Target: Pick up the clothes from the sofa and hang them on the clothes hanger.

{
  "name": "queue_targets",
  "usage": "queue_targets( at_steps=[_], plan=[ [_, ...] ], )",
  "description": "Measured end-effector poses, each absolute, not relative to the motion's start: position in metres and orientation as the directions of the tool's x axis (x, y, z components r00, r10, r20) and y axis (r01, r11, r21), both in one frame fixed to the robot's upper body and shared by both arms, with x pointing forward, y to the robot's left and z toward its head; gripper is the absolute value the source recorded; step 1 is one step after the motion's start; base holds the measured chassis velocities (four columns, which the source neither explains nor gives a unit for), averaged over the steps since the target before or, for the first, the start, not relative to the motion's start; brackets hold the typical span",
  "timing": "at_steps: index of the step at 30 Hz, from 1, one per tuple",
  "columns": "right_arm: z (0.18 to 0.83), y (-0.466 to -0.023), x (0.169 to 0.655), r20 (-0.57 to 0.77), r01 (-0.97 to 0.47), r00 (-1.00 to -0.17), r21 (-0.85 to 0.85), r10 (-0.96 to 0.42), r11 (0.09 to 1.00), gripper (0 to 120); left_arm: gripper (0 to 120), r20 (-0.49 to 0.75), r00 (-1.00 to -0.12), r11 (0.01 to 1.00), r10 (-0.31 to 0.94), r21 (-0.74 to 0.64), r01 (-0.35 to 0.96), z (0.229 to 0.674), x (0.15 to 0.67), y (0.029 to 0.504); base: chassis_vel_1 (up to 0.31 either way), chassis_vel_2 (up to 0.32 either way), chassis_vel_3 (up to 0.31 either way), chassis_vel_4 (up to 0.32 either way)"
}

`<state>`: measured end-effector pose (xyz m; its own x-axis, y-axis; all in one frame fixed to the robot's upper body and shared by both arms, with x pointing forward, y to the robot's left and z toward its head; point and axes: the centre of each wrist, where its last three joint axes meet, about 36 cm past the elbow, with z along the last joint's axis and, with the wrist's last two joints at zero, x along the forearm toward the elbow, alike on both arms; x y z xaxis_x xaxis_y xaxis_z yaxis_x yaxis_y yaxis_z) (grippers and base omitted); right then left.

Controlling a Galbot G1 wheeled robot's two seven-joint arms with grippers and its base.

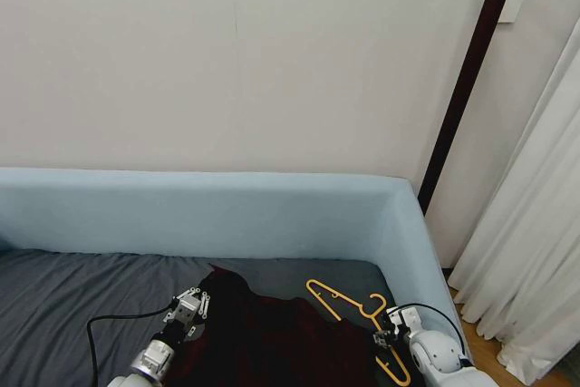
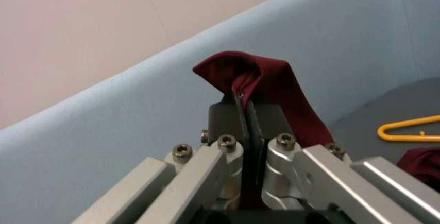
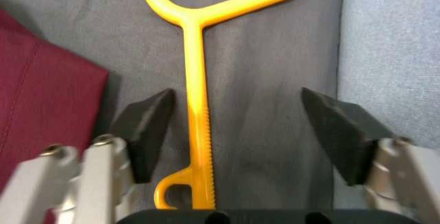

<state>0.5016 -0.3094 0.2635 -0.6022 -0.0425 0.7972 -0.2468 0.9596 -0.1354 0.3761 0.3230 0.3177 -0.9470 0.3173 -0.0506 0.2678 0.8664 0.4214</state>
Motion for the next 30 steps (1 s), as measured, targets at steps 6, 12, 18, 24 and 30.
queue_targets(
  at_steps=[6,12,18,24,30],
  plan=[
    [0.263,-0.313,0.506,0.810,-0.261,-0.584,-0.129,-0.051,0.957,50,0,-0.050,-0.948,0.868,0.315,0.419,0.267,0.316,0.379,0.323,0.000,0.000,0.000,0.000],
    [0.258,-0.313,0.506,0.824,-0.291,-0.565,-0.141,-0.051,0.946,27,0,-0.043,-0.948,0.870,0.315,0.413,0.270,0.313,0.383,0.323,0.000,0.000,0.000,0.000],
    [0.254,-0.312,0.504,0.828,-0.310,-0.558,-0.151,-0.051,0.939,6,0,-0.039,-0.948,0.870,0.315,0.412,0.272,0.309,0.387,0.323,0.000,0.000,0.000,0.000],
    [0.260,-0.308,0.499,0.767,-0.300,-0.639,-0.177,-0.060,0.937,5,0,-0.041,-0.948,0.873,0.316,0.404,0.273,0.309,0.391,0.322,0.000,0.000,0.000,0.000],
    [0.296,-0.300,0.480,0.604,-0.305,-0.784,-0.168,-0.147,0.938,5,0,-0.049,-0.944,0.871,0.327,0.403,0.281,0.316,0.400,0.324,0.000,0.000,0.000,0.000]
  ],
)
